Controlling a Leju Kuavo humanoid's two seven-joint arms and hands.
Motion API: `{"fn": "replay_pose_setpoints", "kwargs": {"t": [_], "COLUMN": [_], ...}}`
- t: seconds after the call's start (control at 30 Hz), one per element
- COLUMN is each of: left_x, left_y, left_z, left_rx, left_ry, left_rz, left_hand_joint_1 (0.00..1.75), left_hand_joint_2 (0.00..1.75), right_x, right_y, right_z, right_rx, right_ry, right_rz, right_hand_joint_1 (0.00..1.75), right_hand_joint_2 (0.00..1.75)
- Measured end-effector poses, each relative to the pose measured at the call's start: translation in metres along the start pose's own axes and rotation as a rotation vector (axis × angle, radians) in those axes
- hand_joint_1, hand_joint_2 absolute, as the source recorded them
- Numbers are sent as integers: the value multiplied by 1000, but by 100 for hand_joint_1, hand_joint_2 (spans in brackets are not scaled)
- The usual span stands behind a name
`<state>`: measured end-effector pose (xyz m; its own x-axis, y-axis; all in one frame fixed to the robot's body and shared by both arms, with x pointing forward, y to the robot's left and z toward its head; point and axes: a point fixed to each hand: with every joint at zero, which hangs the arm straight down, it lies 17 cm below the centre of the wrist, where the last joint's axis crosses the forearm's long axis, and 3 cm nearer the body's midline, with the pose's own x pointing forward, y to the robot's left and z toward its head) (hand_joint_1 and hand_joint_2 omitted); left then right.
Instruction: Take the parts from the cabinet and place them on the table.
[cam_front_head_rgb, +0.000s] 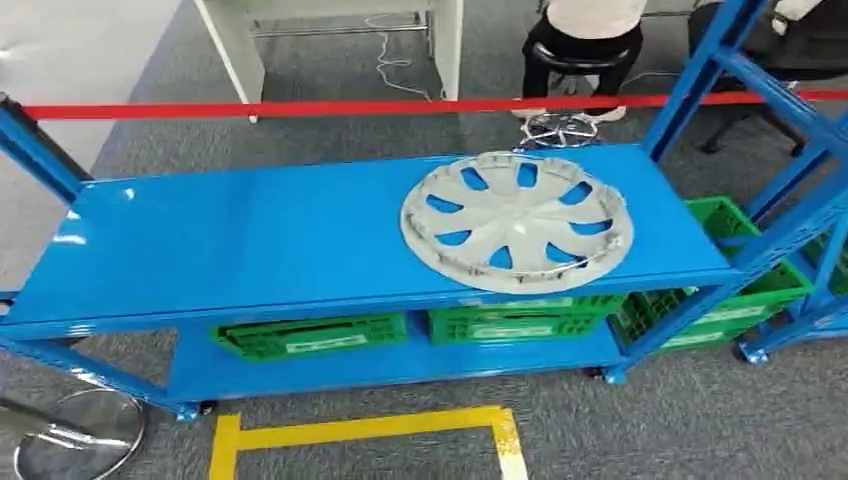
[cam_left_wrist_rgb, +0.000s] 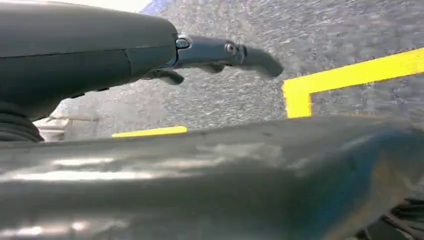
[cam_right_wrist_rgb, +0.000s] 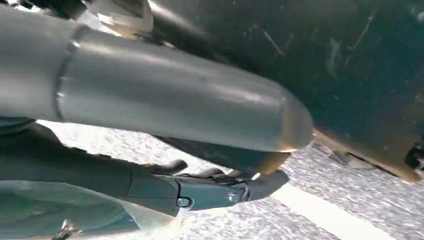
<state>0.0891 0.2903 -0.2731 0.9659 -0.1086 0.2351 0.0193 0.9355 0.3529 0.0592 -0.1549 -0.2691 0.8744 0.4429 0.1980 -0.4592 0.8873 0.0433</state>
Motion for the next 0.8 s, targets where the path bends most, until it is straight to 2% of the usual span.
{"fn": "replay_pose_setpoints", "kwargs": {"t": [0.07,0.1,0.43,0.47,0.63,0.67,0.8], "left_x": [-3,-3,12,14,16,12,-20], "left_y": [-1,-1,2,3,7,6,-2], "left_z": [1,0,-3,-4,-6,-6,0], "left_rx": [-3,-2,-27,-30,-51,-59,-95], "left_ry": [7,6,7,3,-5,1,49], "left_rz": [8,10,68,75,96,97,98], "left_hand_joint_1": [0,0,0,0,0,0,0], "left_hand_joint_2": [0,175,175,0,0,0,0], "right_x": [1,1,-24,-26,-22,-22,-20], "right_y": [-2,-2,-1,-3,-11,-15,-32], "right_z": [0,0,0,0,0,0,-1], "right_rx": [-6,-9,-14,-16,-29,-35,-66], "right_ry": [2,3,45,45,31,28,9], "right_rz": [-3,-3,-79,-94,-153,-164,-198], "right_hand_joint_1": [0,0,0,0,0,0,0], "right_hand_joint_2": [0,175,175,175,175,0,0]}}
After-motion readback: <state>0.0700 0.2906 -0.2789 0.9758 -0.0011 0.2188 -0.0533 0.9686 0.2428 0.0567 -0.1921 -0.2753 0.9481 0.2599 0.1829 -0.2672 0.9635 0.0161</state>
